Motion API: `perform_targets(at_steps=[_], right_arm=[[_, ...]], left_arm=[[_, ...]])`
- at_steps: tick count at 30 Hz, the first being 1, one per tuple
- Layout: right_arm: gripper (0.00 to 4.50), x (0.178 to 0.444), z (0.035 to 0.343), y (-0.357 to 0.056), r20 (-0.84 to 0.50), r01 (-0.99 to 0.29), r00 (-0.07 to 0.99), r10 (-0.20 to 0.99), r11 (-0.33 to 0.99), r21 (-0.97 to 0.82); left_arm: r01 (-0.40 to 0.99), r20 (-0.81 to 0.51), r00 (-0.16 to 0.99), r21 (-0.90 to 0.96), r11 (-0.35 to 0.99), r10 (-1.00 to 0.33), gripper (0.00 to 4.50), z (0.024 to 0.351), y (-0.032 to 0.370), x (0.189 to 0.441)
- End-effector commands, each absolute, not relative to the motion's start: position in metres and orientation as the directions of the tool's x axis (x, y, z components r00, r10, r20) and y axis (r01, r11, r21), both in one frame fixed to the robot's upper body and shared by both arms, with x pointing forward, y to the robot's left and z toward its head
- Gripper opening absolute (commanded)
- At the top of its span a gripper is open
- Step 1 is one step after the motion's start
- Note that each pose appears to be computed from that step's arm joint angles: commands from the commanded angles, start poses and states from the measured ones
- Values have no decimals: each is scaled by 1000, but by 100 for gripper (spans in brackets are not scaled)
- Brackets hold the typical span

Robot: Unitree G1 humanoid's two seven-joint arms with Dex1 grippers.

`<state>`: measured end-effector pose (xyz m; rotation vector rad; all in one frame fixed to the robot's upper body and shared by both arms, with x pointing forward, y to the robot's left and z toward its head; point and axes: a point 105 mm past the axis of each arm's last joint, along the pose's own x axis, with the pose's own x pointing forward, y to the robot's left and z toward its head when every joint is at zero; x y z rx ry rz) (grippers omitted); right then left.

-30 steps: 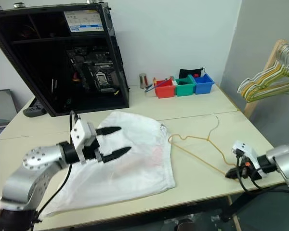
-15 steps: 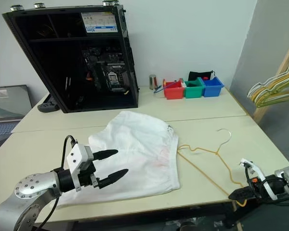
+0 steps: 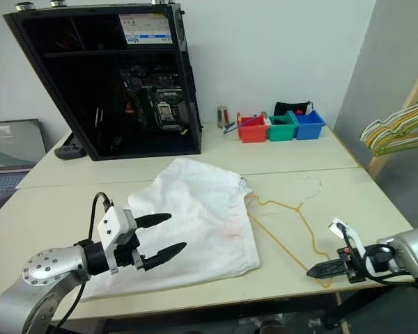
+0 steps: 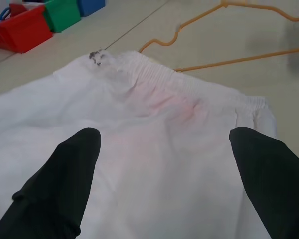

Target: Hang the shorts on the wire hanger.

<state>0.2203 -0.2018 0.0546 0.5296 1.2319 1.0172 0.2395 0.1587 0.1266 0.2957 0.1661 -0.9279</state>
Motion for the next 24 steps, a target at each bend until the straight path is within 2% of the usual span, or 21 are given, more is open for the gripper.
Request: perform_targets(at_steps=[1,5,10,18,20,24], right_arm=[[0,225,57,-201,-519,-323,13,855,494,807],[0,228,56,-198,-503,-308,33,864,487,817],[0,245,60,-171,-439,-343,36,898,423,839],[0,261,47,-152,-425,-315,62,903,422,850],[0,267,45,-149,-419,-291,93,903,427,856],[0,307,52,-144,-393,-219,262,881,451,865]], left_arm=[[806,-253,590,231,545,-767,442,136,159,241],[805,-254,592,231,546,-765,442,135,159,240],[810,-255,585,235,538,-770,442,134,157,239],[812,-251,580,252,526,-775,442,136,157,242],[813,-251,578,256,523,-776,442,136,157,242],[817,-254,572,269,511,-780,442,137,156,242]])
